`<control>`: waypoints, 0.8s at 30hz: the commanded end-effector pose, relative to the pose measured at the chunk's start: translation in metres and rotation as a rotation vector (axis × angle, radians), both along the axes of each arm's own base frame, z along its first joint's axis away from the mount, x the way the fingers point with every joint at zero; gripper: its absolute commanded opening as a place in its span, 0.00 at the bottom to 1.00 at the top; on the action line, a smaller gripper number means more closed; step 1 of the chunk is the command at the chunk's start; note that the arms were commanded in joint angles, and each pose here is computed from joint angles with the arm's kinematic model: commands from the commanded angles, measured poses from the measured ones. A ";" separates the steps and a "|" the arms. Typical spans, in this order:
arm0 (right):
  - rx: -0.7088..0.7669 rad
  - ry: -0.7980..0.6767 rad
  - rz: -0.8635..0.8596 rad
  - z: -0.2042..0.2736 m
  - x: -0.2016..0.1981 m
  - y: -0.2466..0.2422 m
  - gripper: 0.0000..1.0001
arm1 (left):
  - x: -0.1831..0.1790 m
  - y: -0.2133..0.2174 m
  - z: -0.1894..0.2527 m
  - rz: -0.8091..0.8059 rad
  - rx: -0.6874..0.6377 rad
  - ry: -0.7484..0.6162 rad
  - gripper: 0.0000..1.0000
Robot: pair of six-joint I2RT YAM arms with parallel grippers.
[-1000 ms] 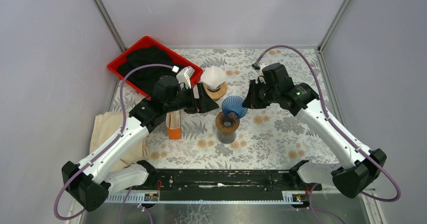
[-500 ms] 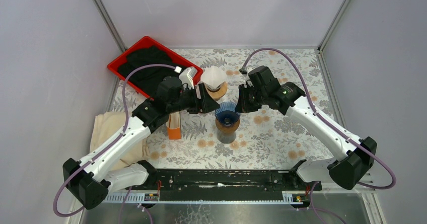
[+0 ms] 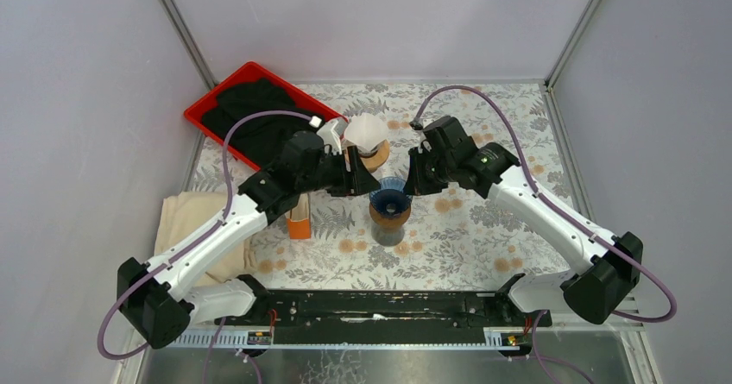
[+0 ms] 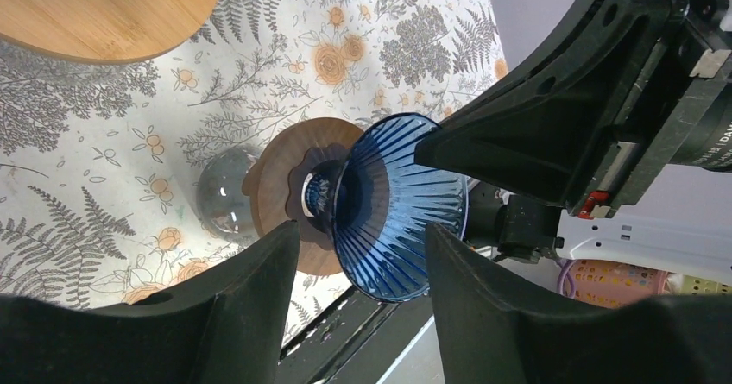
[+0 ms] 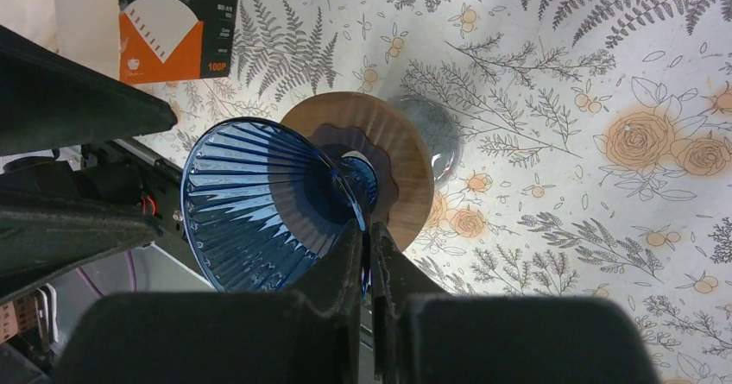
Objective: Place the coffee filter in the dripper
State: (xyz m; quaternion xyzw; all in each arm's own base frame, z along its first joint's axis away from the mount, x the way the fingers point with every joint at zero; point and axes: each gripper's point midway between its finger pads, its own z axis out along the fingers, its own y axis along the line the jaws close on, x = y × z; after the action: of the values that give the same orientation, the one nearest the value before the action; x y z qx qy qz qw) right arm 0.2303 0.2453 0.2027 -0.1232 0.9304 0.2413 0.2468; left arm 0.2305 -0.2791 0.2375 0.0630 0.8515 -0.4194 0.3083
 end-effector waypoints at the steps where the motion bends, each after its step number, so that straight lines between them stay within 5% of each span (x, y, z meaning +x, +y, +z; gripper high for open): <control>1: 0.029 -0.015 0.005 -0.001 0.005 0.011 0.00 | 0.005 -0.011 0.007 -0.016 -0.023 -0.040 0.61; 24: 0.006 0.002 0.000 -0.017 0.003 0.008 0.00 | 0.004 -0.004 -0.026 0.006 0.121 0.016 0.31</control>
State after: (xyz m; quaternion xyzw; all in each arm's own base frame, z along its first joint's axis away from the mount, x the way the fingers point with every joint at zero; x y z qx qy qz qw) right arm 0.2369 0.2542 0.1893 -0.1153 0.9279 0.2526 0.2487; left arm 0.2324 -0.2834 0.2030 0.0653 0.8807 -0.3747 0.2824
